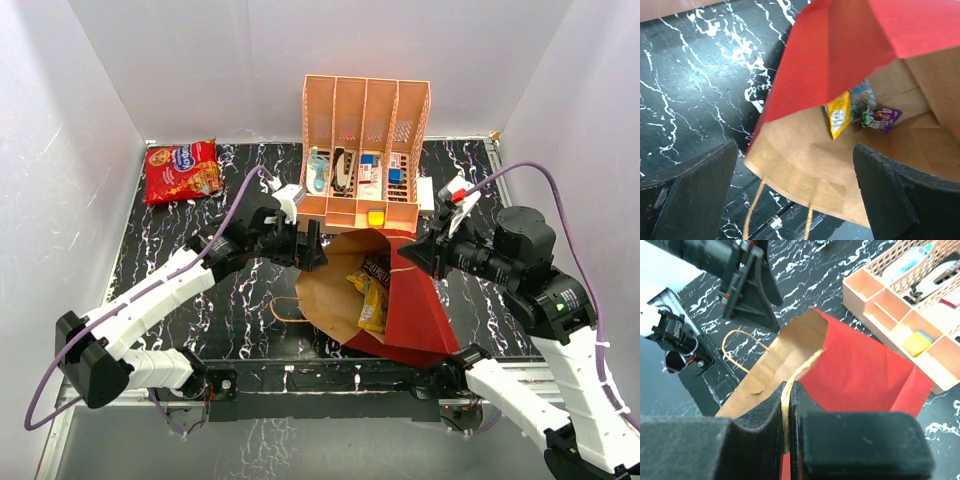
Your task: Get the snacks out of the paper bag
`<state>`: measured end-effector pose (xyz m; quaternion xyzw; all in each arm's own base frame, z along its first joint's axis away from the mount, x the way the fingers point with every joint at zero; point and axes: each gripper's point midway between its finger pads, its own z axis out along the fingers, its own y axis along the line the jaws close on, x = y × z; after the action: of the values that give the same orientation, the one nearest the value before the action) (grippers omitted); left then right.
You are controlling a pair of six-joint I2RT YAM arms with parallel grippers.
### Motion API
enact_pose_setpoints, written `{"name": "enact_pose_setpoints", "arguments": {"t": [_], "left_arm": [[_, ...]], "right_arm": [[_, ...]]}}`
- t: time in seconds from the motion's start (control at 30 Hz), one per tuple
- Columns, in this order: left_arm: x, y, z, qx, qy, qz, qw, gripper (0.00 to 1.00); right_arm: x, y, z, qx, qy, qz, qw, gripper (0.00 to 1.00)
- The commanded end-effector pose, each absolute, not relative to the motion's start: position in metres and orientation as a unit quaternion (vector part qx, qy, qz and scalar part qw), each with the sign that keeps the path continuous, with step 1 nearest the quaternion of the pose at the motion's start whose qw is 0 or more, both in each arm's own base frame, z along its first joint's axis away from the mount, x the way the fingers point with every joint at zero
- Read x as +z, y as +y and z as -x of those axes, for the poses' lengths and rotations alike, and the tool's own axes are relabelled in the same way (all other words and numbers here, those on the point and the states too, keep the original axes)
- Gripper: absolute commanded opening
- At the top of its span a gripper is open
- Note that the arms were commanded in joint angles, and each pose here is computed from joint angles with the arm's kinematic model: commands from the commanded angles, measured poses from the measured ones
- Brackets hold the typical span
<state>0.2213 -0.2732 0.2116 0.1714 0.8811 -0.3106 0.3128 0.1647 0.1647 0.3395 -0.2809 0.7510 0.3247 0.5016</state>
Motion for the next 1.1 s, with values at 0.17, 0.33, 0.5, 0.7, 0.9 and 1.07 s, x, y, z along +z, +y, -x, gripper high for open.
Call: {"name": "enact_pose_setpoints", "arguments": {"t": [0.17,0.33,0.5,0.7,0.9,1.07], "left_arm": [[0.183,-0.258,-0.210,-0.277,0.906,-0.154,0.281,0.98],[0.147,-0.255,-0.194,-0.286,0.923,-0.108,0.233,0.96],[0.127,-0.264,-0.190,-0.305,0.929,-0.061,0.199,0.82],[0.123,-0.262,-0.186,-0.304,0.935,-0.024,0.183,0.47],[0.143,-0.269,-0.184,-0.340,0.923,0.018,0.178,0.09],[0.166,-0.265,-0.179,-0.367,0.909,0.055,0.190,0.00]], "right_arm": [[0.381,0.158,-0.180,0.291,0.726,0.282,0.556,0.08],[0.385,0.160,-0.174,0.300,0.718,0.288,0.559,0.08],[0.393,0.157,-0.177,0.295,0.710,0.274,0.577,0.08],[0.391,0.162,-0.190,0.303,0.713,0.256,0.578,0.08],[0.403,0.174,-0.206,0.315,0.710,0.262,0.573,0.08],[0.414,0.185,-0.217,0.323,0.704,0.279,0.568,0.08]]}}
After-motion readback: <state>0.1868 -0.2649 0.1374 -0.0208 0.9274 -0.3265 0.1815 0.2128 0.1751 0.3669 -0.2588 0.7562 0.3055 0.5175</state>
